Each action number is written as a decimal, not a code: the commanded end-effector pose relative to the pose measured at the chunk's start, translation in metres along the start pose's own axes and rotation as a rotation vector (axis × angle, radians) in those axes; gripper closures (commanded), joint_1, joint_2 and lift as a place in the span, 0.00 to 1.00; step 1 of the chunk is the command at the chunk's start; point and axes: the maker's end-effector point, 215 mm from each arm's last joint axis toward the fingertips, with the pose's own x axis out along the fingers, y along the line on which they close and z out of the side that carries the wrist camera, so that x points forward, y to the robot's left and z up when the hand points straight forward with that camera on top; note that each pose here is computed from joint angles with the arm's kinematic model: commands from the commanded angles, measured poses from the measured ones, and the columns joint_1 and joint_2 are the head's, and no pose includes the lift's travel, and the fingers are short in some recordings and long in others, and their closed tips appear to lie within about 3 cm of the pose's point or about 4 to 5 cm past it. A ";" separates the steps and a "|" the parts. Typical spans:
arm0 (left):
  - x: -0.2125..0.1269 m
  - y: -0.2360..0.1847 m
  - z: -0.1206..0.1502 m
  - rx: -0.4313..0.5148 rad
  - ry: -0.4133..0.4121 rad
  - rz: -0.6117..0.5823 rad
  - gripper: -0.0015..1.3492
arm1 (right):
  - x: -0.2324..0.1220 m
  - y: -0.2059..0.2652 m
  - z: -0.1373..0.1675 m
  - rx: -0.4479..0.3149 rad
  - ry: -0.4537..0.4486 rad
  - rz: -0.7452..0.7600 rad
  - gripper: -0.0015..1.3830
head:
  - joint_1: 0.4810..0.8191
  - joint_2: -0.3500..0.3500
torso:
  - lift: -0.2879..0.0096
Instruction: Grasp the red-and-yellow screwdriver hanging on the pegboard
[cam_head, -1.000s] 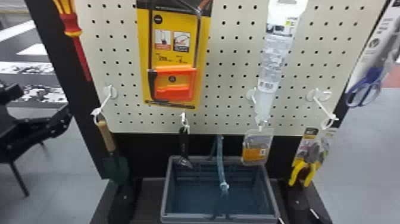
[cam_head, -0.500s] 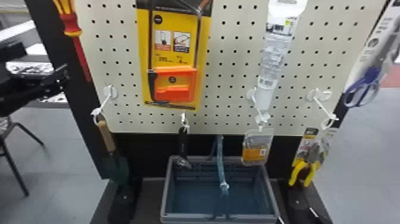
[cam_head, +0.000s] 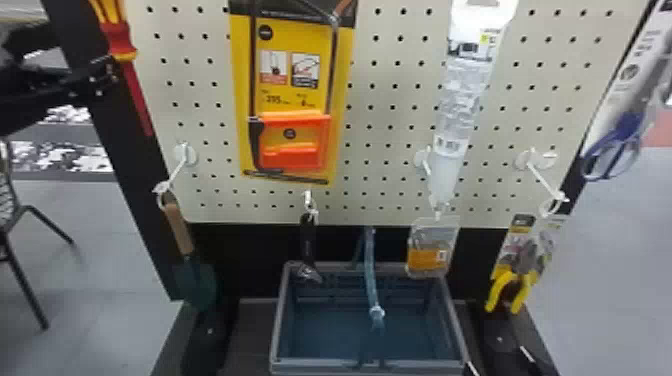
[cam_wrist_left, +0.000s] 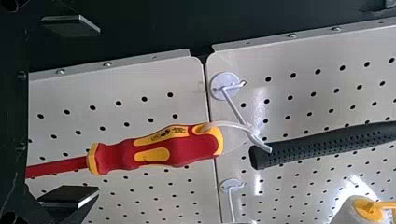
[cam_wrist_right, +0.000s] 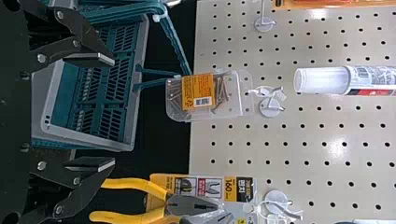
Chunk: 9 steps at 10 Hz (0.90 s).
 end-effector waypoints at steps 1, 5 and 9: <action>0.007 -0.002 0.004 -0.043 0.009 -0.039 0.08 | 0.000 0.000 0.000 -0.002 -0.001 0.000 0.37 | 0.20 0.50 | 0.63; 0.024 -0.023 0.027 -0.107 0.018 -0.187 0.08 | 0.001 -0.001 -0.001 -0.004 0.002 -0.001 0.37 | 0.20 0.50 | 0.63; 0.031 -0.054 0.036 -0.203 0.023 -0.329 0.08 | 0.002 -0.001 -0.002 -0.006 0.003 0.001 0.37 | 0.20 0.50 | 0.63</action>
